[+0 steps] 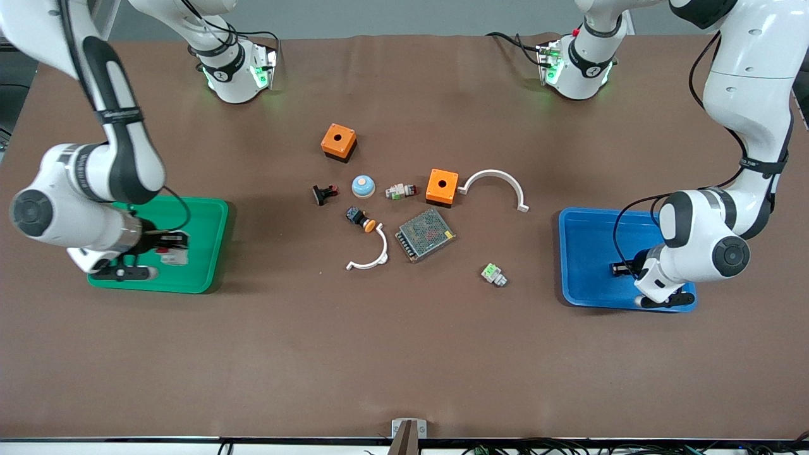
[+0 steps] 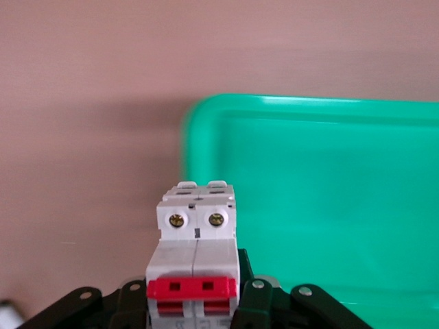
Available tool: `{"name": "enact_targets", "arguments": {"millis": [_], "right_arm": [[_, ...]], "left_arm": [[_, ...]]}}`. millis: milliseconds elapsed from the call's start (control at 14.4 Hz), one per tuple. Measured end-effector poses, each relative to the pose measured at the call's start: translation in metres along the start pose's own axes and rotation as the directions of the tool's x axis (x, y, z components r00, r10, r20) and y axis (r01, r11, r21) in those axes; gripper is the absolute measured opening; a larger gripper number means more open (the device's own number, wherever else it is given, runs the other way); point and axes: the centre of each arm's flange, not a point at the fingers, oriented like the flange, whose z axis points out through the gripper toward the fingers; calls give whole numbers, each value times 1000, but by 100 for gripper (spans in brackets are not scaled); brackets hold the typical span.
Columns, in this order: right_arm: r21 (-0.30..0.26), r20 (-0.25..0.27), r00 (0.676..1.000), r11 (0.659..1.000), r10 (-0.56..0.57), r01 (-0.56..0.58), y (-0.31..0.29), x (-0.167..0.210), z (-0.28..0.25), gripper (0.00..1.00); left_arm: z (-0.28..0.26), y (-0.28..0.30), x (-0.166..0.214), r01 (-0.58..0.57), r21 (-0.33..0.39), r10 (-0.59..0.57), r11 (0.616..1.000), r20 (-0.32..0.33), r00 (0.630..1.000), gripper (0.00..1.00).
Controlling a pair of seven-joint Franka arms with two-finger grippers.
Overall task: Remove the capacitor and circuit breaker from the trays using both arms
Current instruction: 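Grasp the breaker with the right gripper while the left gripper grasps the capacitor, then lower the breaker with the right gripper while the left gripper lowers the capacitor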
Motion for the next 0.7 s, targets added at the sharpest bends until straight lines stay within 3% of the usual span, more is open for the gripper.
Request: {"name": "enact_targets", "arguments": {"millis": [348, 696], "right_arm": [[3, -51, 995, 996, 91, -91, -145, -14, 27, 40], [12, -112, 983, 989, 147, -146, -230, -28, 80, 40]], "left_arm": [[-44, 36, -11, -11, -1, 11, 1000, 44, 999, 34], [-78, 139, -47, 149, 6, -148, 989, 101, 984, 34]]}}
